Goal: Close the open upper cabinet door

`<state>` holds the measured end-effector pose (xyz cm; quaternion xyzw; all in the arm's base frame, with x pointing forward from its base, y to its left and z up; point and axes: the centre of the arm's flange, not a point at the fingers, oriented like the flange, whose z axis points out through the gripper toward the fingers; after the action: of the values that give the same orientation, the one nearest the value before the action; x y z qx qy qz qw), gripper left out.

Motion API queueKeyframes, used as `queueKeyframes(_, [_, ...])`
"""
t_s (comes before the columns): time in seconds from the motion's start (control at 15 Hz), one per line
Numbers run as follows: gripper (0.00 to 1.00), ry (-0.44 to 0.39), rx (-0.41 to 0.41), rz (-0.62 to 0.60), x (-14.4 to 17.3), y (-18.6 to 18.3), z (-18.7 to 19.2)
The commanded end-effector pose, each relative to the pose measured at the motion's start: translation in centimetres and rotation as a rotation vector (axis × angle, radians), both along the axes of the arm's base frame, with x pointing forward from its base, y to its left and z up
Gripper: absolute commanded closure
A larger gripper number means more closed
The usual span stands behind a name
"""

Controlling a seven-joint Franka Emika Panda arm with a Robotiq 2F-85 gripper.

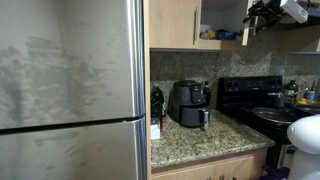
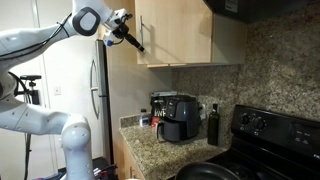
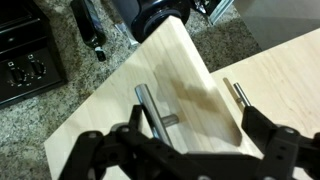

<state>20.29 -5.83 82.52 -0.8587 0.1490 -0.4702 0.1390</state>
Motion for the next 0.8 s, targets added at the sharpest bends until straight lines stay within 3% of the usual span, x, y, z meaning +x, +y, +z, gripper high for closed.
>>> queueKeyframes(0.0, [0.00, 0.026, 0.005, 0.064, 5.1, 2.7, 4.0])
queueKeyframes(0.2, [0.00, 0.043, -0.016, 0.171, 7.6, 4.7, 7.1])
queueKeyframes(0.4, [0.00, 0.054, -0.030, 0.201, 8.8, 5.9, 9.5])
queueKeyframes(0.47, [0.00, 0.026, -0.025, 0.163, 7.4, 5.9, 6.6])
queueKeyframes(0.73, [0.00, 0.050, -0.042, 0.156, 8.4, 6.4, 6.9])
